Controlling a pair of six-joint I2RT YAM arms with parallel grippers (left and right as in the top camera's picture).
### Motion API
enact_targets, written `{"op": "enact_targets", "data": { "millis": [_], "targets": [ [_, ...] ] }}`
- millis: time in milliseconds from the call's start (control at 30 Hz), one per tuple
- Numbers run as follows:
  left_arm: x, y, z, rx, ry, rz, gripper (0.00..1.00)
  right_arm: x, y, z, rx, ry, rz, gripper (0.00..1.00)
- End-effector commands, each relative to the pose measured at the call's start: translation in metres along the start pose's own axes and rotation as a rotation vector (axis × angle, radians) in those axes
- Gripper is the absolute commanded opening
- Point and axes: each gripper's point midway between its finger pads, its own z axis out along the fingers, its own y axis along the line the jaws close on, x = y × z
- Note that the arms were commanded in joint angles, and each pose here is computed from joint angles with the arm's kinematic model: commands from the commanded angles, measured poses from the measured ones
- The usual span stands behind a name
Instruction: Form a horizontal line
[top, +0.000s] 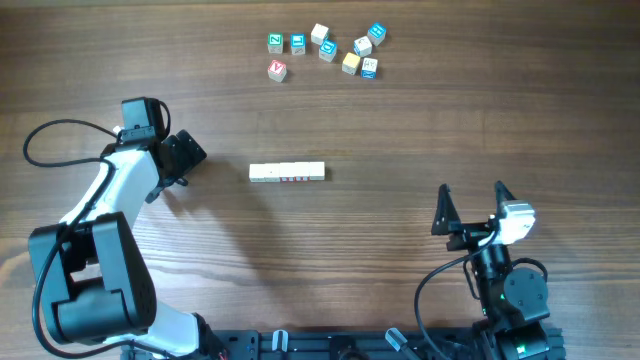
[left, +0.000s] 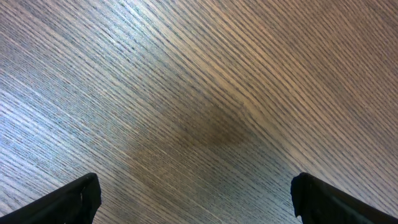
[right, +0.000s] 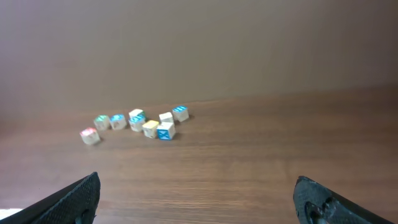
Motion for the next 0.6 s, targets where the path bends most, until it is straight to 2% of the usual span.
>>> {"op": "enact_targets", "data": {
  "millis": [0, 500, 567],
  "targets": [
    [0.001, 0.004, 0.002, -0.011, 0.003, -0.014, 1.0, -0.002, -0.004, 0.0, 0.019, -0.01, -0.111, 1.0],
    [0.001, 0.004, 0.002, -0.011, 0.003, -0.014, 1.0, -0.003, -0.004, 0.0, 0.019, -0.012, -0.111, 1.0],
    [0.001, 0.004, 0.002, -0.011, 0.003, -0.014, 1.0, -0.014, -0.003, -0.003, 0.015, -0.059, -0.103, 1.0]
  ]
}}
